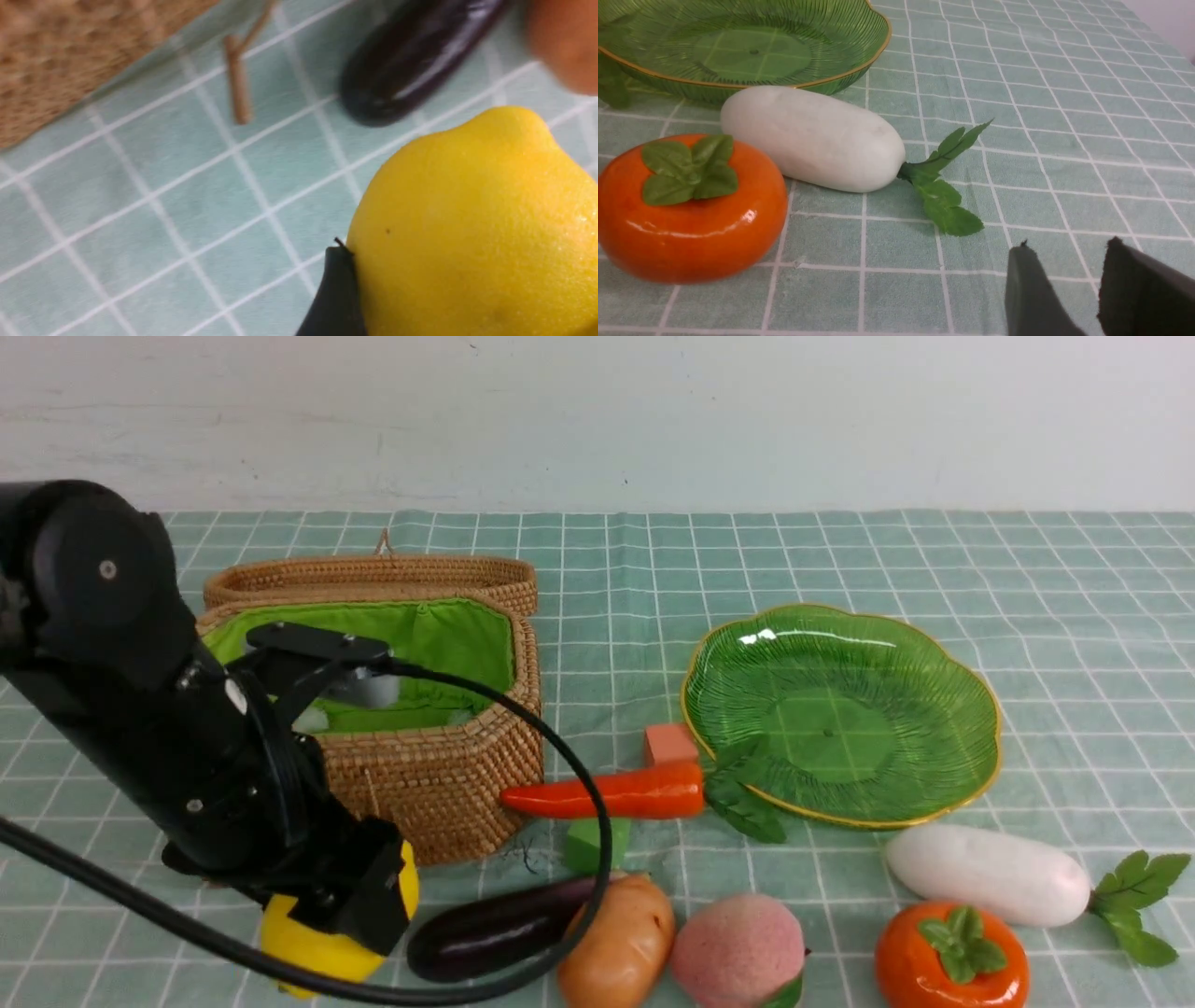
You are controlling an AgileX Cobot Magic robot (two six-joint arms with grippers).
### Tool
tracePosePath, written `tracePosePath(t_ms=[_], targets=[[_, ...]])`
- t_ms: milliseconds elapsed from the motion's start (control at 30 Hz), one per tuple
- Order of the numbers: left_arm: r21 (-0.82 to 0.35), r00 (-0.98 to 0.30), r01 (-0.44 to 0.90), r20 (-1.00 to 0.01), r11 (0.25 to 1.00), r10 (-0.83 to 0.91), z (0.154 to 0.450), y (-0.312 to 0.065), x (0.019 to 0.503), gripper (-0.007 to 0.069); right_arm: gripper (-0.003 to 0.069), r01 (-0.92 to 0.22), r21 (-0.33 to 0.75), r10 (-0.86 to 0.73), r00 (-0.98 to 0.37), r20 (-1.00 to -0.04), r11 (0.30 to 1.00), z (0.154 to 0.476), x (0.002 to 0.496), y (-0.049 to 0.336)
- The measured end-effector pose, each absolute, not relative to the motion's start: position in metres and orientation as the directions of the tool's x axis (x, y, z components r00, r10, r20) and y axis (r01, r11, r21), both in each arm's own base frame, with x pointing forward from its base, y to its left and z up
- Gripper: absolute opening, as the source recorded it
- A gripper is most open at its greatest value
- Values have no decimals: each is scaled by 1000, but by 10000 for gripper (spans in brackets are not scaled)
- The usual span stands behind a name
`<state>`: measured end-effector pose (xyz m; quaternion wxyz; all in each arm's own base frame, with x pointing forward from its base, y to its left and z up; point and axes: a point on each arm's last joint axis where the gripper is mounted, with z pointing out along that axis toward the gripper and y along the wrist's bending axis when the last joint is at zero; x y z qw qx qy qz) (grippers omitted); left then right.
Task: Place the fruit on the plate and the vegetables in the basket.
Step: Grab a lemon with your left arm and place it on the plate on the right
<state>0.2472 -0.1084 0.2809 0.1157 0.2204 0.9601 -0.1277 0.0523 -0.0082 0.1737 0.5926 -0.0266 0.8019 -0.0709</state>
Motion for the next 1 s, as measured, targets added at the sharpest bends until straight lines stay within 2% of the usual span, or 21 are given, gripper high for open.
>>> tracePosePath(t_ms=[67, 233, 267, 333, 433, 600, 700, 1000], targets=[[-202, -866, 470, -293, 859, 405, 286, -112, 247, 578, 242, 41, -145, -127, -296, -947, 989, 174, 52, -8], [-168, -749, 621, -414, 765, 517, 323, -157, 249, 578, 242, 41, -145, -127, -296, -947, 989, 174, 52, -8], [-166, -747, 622, -420, 765, 516, 325, -158, 251, 578, 242, 41, -145, -127, -296, -947, 989, 174, 52, -8], [-125, -678, 685, -468, 717, 566, 338, -187, 256, 578, 242, 41, -145, -127, -296, -947, 989, 174, 52, -8], [-72, -618, 725, -505, 685, 602, 348, -216, 270, 578, 242, 41, -145, -127, -296, -947, 989, 174, 52, -8], [-28, -571, 745, -544, 667, 615, 345, -269, 316, 578, 242, 41, -145, -127, -296, -947, 989, 174, 52, -8], [-31, -563, 747, -561, 664, 607, 340, -288, 332, 578, 242, 41, -145, -127, -296, -947, 989, 174, 52, -8], [-30, -508, 753, -661, 657, 552, 278, -354, 383, 578, 242, 41, -145, -127, -296, -947, 989, 174, 52, -8]])
